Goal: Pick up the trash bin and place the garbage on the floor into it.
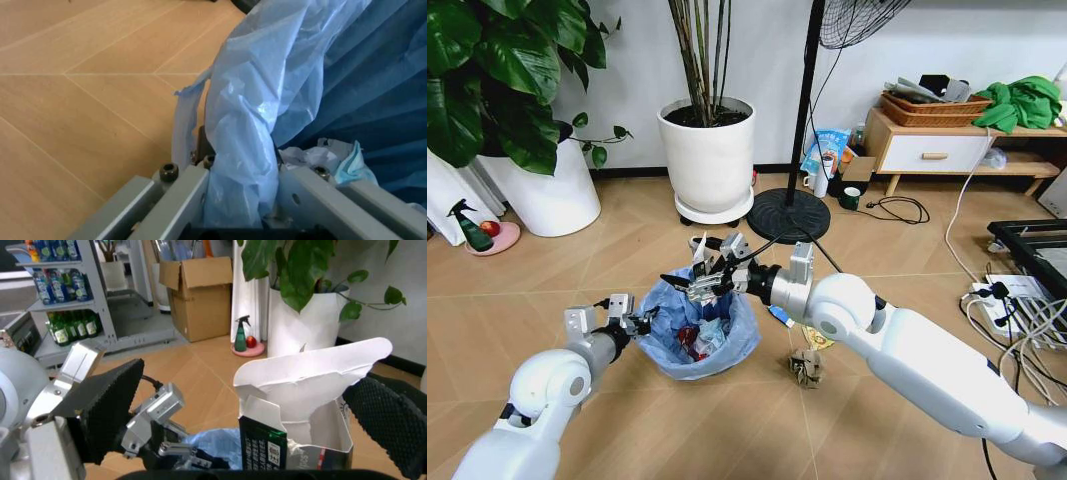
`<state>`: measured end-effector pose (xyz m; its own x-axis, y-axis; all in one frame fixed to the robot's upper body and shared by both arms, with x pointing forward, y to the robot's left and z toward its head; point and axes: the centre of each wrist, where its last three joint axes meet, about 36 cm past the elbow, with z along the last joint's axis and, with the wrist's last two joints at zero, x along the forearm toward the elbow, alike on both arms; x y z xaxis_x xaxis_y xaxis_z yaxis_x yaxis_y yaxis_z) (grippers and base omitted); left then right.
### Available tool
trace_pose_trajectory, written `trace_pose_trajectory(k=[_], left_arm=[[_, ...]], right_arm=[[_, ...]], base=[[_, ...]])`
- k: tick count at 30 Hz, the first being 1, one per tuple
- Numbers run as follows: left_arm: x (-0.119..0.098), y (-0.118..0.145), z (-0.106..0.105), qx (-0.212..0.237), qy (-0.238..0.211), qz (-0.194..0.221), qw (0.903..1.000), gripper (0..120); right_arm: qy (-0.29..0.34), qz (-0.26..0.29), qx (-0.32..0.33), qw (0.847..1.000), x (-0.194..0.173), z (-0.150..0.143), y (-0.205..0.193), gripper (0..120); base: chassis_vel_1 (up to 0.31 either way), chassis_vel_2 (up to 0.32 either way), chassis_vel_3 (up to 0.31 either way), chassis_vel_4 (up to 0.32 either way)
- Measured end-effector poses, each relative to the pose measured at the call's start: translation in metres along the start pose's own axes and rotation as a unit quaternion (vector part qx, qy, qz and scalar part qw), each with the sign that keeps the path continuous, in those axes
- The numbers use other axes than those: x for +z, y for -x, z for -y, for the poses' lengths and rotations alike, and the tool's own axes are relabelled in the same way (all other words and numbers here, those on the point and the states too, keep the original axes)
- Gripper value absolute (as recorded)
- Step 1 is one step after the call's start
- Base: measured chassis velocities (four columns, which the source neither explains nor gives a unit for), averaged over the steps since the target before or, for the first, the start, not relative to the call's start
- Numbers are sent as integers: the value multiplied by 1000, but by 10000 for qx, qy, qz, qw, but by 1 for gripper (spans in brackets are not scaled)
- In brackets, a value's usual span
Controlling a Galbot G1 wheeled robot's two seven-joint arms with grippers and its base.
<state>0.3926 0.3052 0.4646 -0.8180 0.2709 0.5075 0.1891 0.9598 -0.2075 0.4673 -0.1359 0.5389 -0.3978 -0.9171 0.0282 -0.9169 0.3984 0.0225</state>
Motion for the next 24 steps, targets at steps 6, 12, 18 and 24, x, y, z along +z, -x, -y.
trace_pose_trajectory(k=[6, 12, 18, 24], left_arm=[[1, 0, 0, 3, -10, 13, 10000, 0], [1, 0, 0, 4, -12, 20, 10000, 0], [1, -1, 1, 13, -7, 24, 10000, 0], [1, -1, 1, 15, -6, 21, 10000, 0]], right_arm=[[12, 56, -69, 10000, -12, 3, -1, 100], [-33, -138, 19, 9999, -5, 4, -9, 100], [-137, -263, 239, 9993, 1, 13, -14, 100], [-269, -331, 354, 9985, 3, 21, -19, 100]], base=[[0, 0, 0, 0], [0, 0, 0, 0], [0, 0, 0, 0], [0, 0, 0, 0]])
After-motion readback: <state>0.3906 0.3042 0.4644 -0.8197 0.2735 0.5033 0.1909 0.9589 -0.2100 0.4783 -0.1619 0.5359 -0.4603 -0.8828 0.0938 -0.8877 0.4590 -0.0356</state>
